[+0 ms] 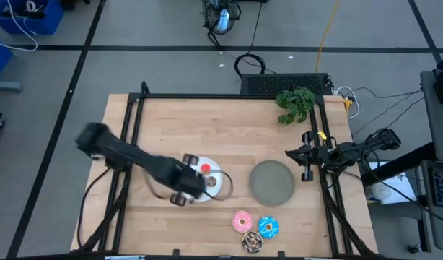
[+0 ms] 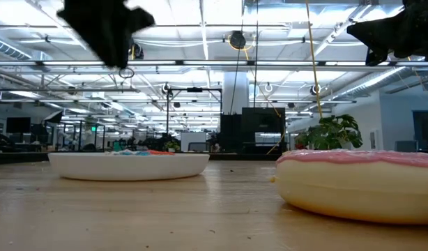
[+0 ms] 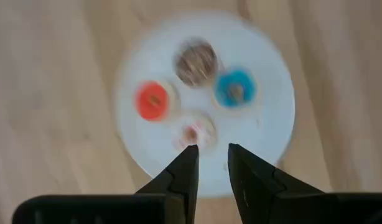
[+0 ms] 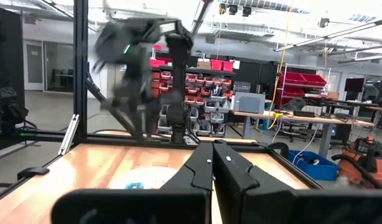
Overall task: Pick & Place donuts
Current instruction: Put the large pink doughnut on the gray plate
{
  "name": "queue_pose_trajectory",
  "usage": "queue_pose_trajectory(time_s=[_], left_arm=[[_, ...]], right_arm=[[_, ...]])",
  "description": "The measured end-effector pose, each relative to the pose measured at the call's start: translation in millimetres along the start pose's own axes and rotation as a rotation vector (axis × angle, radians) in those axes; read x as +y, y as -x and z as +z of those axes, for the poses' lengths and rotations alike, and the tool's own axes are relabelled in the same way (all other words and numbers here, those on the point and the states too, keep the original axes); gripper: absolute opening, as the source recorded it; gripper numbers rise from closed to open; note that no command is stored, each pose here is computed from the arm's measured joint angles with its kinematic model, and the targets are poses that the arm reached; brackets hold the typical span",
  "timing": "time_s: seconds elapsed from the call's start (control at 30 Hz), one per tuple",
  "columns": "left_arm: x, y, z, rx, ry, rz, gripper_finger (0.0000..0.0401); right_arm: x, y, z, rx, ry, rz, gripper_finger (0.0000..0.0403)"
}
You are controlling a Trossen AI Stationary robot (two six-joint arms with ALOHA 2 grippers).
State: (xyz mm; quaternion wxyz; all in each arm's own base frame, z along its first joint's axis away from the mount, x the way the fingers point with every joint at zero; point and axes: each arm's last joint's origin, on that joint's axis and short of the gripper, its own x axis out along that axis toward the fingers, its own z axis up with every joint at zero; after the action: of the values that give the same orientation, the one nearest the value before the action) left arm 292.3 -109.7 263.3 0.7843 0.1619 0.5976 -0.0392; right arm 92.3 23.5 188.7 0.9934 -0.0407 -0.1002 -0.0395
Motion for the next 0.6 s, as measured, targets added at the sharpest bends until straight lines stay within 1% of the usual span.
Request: queue_pose_trajectory(time_s=[0.07, 0.13, 0.17, 0.23, 0.3, 0.37, 0.47, 0.53, 0.6], left_arm=[[5.4, 21.1, -18.9, -0.151, 0.06, 0.012, 0.0093], [9.5, 37.4, -44.1, -0.302, 0.151, 0.041, 0.0093], [11.6, 41.7, -58.3, -0.361, 0.199, 0.056, 0.0093], [15.0, 42.5, -89.2, -0.43, 0.268, 0.076, 0.0092], [15.4, 36.0, -116.8, -0.479, 0.28, 0.113, 0.0092], [14.8, 30.1, -138.7, -0.595, 0.28, 0.165, 0.0083], [16.2, 21.7, -158.0, -0.838, 0.257, 0.226, 0.0042], [17.4, 14.0, -169.2, -0.953, 0.228, 0.256, 0.0013], [19.3, 8.3, -179.3, -1.037, 0.216, 0.272, 0.0009]], right_arm=[[0.0, 0.0, -0.1, 0.001, 0.001, 0.001, 0.0], [0.0, 0.0, -0.1, 0.001, 0.001, 0.001, 0.0], [0.0, 0.0, -0.1, 0.001, 0.001, 0.001, 0.0], [0.0, 0.0, -0.1, 0.001, 0.001, 0.001, 0.0], [0.0, 0.0, -0.1, 0.001, 0.002, 0.0, 0.0], [0.0, 0.0, -0.1, 0.001, 0.003, 0.0, 0.0], [-0.1, 0.0, 0.5, -0.005, 0.0, -0.002, 0.0], [-0.2, 0.0, 0.9, -0.009, -0.001, -0.003, 0.0], [-0.3, 0.0, 1.3, -0.012, 0.006, -0.004, 0.0]])
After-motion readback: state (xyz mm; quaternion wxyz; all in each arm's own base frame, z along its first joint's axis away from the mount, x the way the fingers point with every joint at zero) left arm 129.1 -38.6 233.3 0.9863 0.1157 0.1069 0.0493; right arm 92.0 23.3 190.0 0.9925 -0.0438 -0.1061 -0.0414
